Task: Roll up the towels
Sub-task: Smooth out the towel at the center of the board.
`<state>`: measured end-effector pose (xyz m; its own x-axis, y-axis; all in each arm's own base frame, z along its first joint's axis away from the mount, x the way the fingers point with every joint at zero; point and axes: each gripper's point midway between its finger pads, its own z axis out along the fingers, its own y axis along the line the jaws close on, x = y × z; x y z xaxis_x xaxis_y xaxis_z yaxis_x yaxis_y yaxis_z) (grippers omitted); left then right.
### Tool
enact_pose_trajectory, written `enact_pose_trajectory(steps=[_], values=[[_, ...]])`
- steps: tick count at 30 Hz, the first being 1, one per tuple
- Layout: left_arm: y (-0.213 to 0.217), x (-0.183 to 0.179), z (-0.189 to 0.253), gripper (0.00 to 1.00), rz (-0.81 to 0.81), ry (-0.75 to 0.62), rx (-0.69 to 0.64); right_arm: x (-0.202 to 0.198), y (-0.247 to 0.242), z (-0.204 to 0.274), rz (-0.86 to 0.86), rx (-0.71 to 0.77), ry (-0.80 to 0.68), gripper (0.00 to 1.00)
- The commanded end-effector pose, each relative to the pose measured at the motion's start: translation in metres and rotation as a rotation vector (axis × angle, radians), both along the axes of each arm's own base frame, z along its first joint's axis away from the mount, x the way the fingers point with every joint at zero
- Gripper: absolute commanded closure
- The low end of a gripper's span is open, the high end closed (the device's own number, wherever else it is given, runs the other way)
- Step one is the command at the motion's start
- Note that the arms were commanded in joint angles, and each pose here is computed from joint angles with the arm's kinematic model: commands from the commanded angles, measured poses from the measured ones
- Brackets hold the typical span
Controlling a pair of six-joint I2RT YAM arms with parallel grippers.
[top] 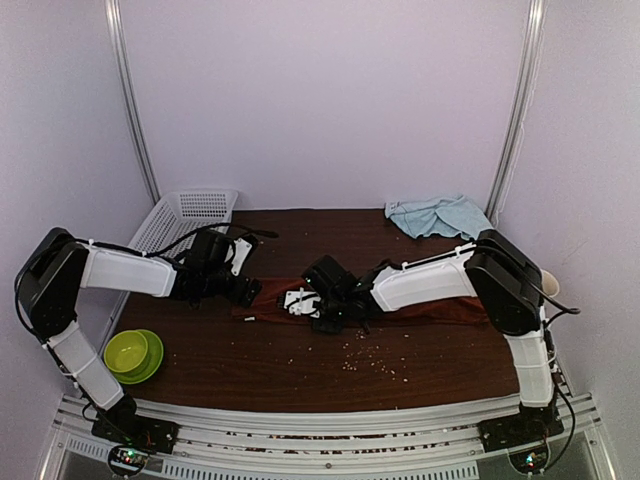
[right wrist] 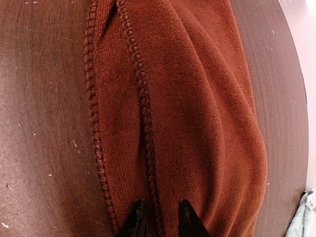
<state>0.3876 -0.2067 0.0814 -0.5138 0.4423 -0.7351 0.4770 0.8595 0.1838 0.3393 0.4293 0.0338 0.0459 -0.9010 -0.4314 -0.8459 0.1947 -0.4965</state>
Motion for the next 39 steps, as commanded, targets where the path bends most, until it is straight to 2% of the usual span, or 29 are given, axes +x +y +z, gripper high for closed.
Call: enact_pose_trajectory(steps=[1, 9, 13, 21, 27, 39], values=[[-0.002, 0.005, 0.008, 0.02, 0.005, -0.035, -0.039, 0.004, 0.000, -0.007, -0.025, -0.021, -0.006, 0.79], [-0.004, 0.006, 0.003, 0.02, -0.002, -0.028, -0.039, 0.004, -0.001, -0.013, -0.023, -0.036, -0.003, 0.95], [-0.005, 0.007, 0.001, 0.02, -0.004, -0.027, -0.037, 0.001, 0.001, -0.009, -0.011, -0.028, 0.009, 0.98], [-0.005, 0.008, 0.001, 0.02, -0.005, -0.027, -0.039, -0.004, 0.007, 0.000, 0.000, -0.001, 0.070, 0.91], [-0.006, 0.006, 0.001, 0.02, -0.008, -0.024, -0.042, 0.007, 0.011, 0.004, -0.049, 0.042, 0.082, 0.89], [-0.006, 0.005, -0.002, 0.02, -0.007, -0.018, -0.046, 0.009, 0.012, -0.002, -0.058, 0.043, 0.086, 0.73]])
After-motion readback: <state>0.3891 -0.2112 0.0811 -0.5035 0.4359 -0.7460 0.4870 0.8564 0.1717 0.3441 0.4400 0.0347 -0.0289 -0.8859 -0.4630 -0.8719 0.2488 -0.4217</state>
